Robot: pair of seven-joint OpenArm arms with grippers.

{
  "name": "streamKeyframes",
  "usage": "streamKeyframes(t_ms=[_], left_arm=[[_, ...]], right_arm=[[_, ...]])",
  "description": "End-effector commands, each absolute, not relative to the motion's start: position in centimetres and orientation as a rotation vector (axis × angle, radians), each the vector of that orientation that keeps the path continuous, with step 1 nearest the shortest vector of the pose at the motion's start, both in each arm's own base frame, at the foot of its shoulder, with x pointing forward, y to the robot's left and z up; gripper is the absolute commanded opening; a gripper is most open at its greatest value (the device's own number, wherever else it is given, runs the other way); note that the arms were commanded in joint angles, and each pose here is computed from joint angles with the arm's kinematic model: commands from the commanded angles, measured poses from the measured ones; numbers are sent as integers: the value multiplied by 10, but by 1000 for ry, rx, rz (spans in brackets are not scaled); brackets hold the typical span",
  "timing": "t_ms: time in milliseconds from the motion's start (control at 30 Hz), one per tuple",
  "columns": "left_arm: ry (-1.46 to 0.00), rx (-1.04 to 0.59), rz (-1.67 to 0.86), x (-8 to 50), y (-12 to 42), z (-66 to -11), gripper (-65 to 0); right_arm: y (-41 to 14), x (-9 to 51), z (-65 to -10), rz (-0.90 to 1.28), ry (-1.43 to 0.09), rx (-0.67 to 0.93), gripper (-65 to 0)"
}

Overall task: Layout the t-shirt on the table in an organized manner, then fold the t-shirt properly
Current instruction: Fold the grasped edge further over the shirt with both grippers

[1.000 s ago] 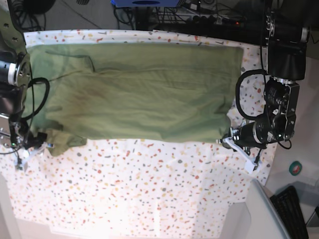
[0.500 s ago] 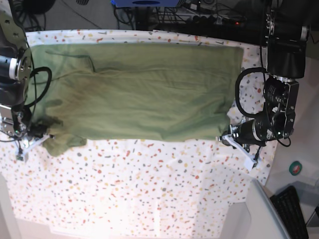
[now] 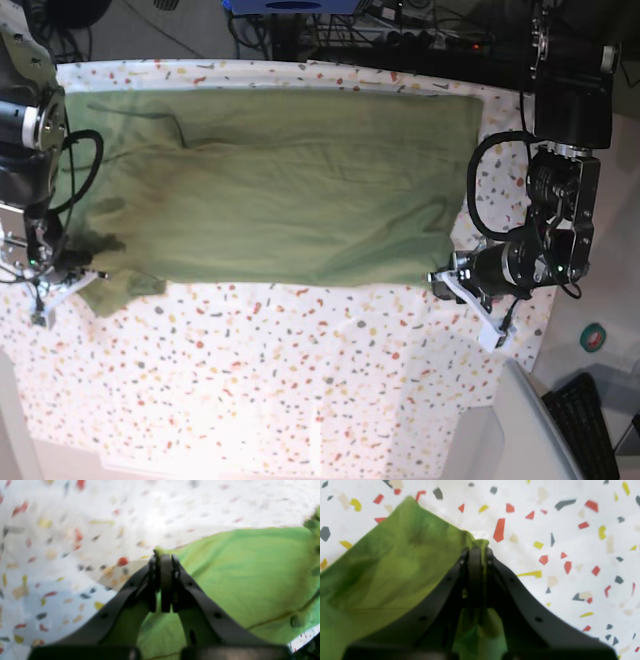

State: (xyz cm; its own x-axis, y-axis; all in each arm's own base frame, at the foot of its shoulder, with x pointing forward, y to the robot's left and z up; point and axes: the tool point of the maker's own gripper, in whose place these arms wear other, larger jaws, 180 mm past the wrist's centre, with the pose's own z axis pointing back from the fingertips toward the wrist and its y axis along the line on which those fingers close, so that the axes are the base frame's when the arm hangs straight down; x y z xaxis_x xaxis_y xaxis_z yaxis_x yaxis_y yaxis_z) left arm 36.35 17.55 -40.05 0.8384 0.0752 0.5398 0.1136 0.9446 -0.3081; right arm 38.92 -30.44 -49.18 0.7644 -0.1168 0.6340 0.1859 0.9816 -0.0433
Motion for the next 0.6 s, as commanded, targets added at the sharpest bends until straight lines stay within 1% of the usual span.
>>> streamKeyframes(t_ms=[0, 167, 367, 500, 567], left_arm=[[-617, -335, -28, 373, 180, -388, -650], [-617, -339, -33, 371, 177, -388, -650], [-663, -350, -85, 365, 165, -372, -650], [-651, -354, -98, 352, 160, -377, -650], [-638, -356, -98, 345, 159, -381, -650]], right_arm=[[-318, 408, -467, -166, -754, -134, -650], [-320, 406, -454, -132, -777, -159, -650], [-321, 403, -443, -104, -799, -179, -650], [-320, 400, -435, -82, -830, -193, -650], [-320, 397, -439, -84, -820, -192, -650]])
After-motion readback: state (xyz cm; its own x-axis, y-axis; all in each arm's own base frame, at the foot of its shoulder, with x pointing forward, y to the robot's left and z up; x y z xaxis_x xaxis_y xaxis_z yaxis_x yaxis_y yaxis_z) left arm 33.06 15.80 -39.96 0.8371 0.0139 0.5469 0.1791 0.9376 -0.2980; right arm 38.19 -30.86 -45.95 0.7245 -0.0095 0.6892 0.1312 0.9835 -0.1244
